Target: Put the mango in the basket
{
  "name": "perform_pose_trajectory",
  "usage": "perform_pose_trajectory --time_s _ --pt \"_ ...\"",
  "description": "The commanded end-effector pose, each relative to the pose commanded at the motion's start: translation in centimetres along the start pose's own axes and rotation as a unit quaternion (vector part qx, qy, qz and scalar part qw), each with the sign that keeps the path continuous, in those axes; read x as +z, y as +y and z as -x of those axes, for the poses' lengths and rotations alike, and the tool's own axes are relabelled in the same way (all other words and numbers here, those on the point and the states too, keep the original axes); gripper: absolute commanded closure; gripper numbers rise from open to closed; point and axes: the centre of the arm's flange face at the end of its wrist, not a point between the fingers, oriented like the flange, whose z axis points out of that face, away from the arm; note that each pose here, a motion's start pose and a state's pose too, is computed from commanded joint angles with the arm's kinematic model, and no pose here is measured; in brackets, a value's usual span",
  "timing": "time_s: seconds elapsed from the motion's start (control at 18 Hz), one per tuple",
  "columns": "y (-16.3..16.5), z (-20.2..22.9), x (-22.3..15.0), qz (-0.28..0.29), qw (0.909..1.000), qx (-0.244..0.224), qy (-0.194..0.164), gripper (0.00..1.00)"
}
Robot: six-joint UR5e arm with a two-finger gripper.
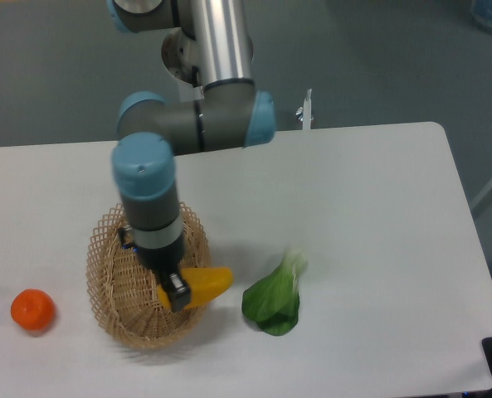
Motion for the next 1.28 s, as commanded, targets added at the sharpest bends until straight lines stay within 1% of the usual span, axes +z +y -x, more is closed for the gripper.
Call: perform_pose_trajectory --time_s 0.17,0.28,0.5,0.61,0.72,0.78,0.83,0.94,1.0,1.17,1.28 --pt "-1.4 -0.8 0.6 -0.002 0.9999 0.009 -0.008 0.45" --pt "-1.6 -0.8 0.6 -0.004 1.0 0.003 -0.008 0.45" --pt "-2.7 -1.8 1.2 -0.005 0.9999 0.014 -0.005 0.44" --pt "-2.7 -1.8 1.5 -0.004 0.9998 0.017 -0.004 0.35" --pt "-2.8 -1.9 1.5 -0.005 0.9998 0.019 -0.004 0.2" --pt "-3.0 -2.0 1.5 -0.005 0.9998 0.02 -0.004 0.07" --pt "-3.6 -2.4 1.3 -0.007 0.9998 0.02 -0.004 0.0" --pt "-4.2 -3.0 1.1 -0.012 0.9997 0.023 -0.005 0.0" --pt "-4.2 -3.0 1.0 -0.013 0.9999 0.007 -0.007 0.0" --pt "-4.3 -2.7 0.5 -0.021 0.9968 -0.074 -0.018 0.0" --pt "-3.9 -2.2 -0.3 -0.024 0.9945 -0.099 -0.025 0.0"
